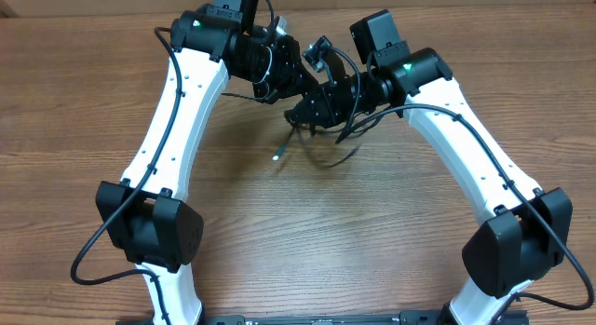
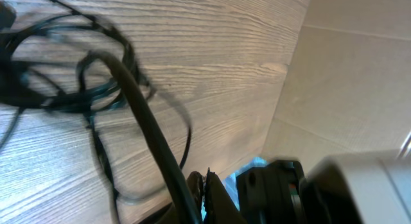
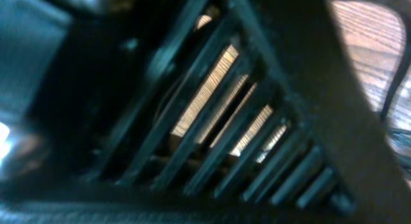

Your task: Untangle cables

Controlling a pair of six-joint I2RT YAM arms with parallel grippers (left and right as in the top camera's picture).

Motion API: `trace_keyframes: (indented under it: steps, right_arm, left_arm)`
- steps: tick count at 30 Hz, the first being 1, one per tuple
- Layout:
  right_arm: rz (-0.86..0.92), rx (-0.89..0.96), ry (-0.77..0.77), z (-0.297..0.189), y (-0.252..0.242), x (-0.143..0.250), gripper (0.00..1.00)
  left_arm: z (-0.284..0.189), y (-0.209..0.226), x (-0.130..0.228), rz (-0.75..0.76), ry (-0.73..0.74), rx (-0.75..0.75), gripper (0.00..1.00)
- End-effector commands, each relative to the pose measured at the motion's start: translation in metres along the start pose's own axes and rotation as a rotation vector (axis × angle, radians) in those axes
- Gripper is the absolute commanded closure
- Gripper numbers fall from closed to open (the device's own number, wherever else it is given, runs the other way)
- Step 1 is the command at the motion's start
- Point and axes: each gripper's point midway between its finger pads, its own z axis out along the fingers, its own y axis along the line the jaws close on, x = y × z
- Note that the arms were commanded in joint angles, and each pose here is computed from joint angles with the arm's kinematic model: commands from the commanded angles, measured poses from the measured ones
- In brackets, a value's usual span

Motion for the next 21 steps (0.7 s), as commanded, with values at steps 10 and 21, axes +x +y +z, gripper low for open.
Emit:
trace_keyframes:
  steps: [10, 21]
  right_arm:
    - [0.157, 0.143, -0.046, -0.010, -0.026, -0.007, 0.96]
    - [0.291, 0.152, -0.062, -0.020, -0.036, -0.006, 0.96]
  left_arm:
    - [-0.010, 0.025, -0.020, 0.242, -0.100, -0.150, 0.32]
    - [-0.032, 0.073, -0.039, 0.540, -0.109, -0.377, 0.00]
